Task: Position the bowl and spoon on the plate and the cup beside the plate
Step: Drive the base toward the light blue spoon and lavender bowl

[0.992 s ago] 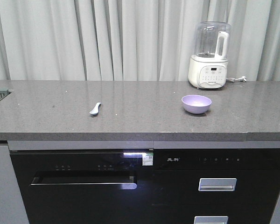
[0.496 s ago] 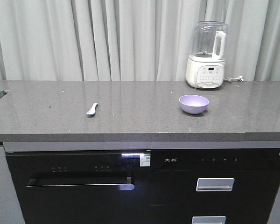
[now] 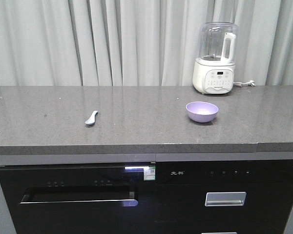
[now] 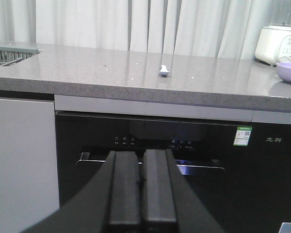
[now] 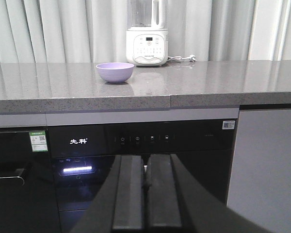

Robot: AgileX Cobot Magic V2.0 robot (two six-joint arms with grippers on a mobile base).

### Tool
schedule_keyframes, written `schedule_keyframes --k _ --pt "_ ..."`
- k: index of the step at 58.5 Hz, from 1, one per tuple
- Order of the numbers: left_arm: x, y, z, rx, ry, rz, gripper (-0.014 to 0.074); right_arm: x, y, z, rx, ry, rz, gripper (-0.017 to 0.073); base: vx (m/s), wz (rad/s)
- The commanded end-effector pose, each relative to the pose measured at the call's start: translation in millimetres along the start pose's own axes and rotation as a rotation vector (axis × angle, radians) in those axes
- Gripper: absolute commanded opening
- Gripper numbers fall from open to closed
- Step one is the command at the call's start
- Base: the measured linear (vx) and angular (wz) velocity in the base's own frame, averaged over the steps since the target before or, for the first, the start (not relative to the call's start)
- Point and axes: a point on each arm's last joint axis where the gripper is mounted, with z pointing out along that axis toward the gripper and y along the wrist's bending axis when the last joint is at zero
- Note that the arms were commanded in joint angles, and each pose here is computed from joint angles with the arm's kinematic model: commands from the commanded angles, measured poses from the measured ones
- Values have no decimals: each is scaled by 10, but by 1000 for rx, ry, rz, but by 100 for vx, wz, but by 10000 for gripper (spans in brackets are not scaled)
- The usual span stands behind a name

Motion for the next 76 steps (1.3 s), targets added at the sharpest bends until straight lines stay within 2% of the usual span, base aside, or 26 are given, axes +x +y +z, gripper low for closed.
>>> schedule_keyframes --k 1,34,76 --pt "20 6 19 0 -42 -15 -6 -24 10 -3 -11 -75 -10 -9 10 0" --pt "20 6 19 0 -42 -15 -6 -24 10 -3 -11 -75 -10 -9 15 -16" --pt "20 6 19 0 -42 -15 -6 -24 10 -3 -11 -75 -10 -9 31 -4"
